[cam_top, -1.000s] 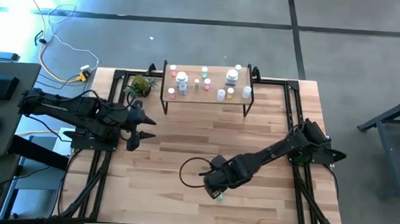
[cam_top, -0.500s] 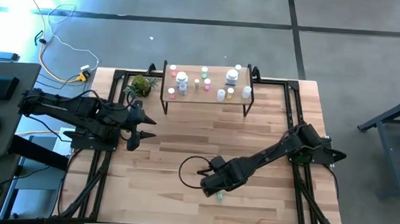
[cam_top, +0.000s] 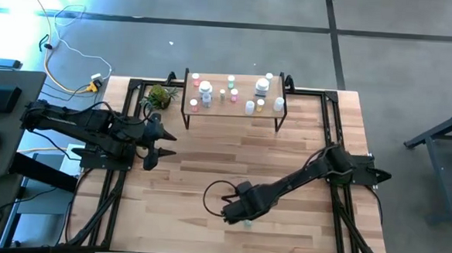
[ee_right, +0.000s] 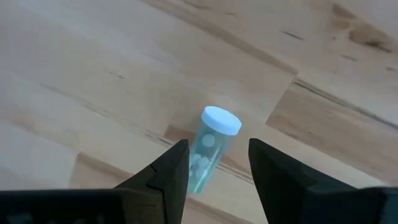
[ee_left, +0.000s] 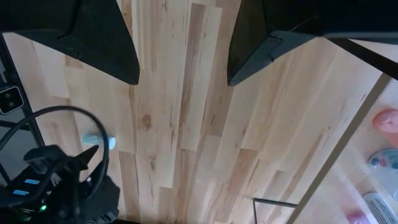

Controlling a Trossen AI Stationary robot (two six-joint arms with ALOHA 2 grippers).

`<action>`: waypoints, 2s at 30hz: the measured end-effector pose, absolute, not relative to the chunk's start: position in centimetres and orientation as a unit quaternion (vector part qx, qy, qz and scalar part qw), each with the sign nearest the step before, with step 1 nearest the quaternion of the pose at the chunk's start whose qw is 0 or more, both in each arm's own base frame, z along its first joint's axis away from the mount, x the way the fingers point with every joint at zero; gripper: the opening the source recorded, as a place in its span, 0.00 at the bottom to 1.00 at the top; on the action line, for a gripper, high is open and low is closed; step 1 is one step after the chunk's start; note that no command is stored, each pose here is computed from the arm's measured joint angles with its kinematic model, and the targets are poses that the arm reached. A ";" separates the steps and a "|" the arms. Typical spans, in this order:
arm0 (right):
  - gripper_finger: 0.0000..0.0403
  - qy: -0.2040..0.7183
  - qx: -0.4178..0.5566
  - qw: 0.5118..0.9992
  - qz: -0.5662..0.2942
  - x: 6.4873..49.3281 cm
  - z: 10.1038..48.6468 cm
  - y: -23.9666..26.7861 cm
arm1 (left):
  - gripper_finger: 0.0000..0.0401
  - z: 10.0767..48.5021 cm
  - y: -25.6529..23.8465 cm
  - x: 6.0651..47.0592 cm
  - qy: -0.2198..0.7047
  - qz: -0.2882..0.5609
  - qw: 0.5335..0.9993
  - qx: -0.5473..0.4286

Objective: Pick and place medicine bottles onto shelf by color
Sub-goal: Put the green pill bottle on the shelf

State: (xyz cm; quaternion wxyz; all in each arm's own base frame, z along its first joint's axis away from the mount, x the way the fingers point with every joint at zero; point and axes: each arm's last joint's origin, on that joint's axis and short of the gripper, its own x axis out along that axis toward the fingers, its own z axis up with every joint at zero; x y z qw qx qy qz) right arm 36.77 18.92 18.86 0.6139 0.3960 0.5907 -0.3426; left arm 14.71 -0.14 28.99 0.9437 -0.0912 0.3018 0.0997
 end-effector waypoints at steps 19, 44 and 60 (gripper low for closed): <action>0.37 0.621 0.394 0.577 -0.353 37.5 15.3 19.5 | 0.58 29.0 -0.1 14.7 0.302 0.100 0.944 -0.091; 0.17 0.623 0.372 0.614 -0.311 37.5 14.8 19.1 | 0.58 29.0 -0.1 14.7 0.304 0.099 0.943 -0.090; 0.17 0.468 0.303 0.756 -0.342 38.3 21.8 15.8 | 0.58 29.0 -0.1 14.7 0.302 0.100 0.944 -0.091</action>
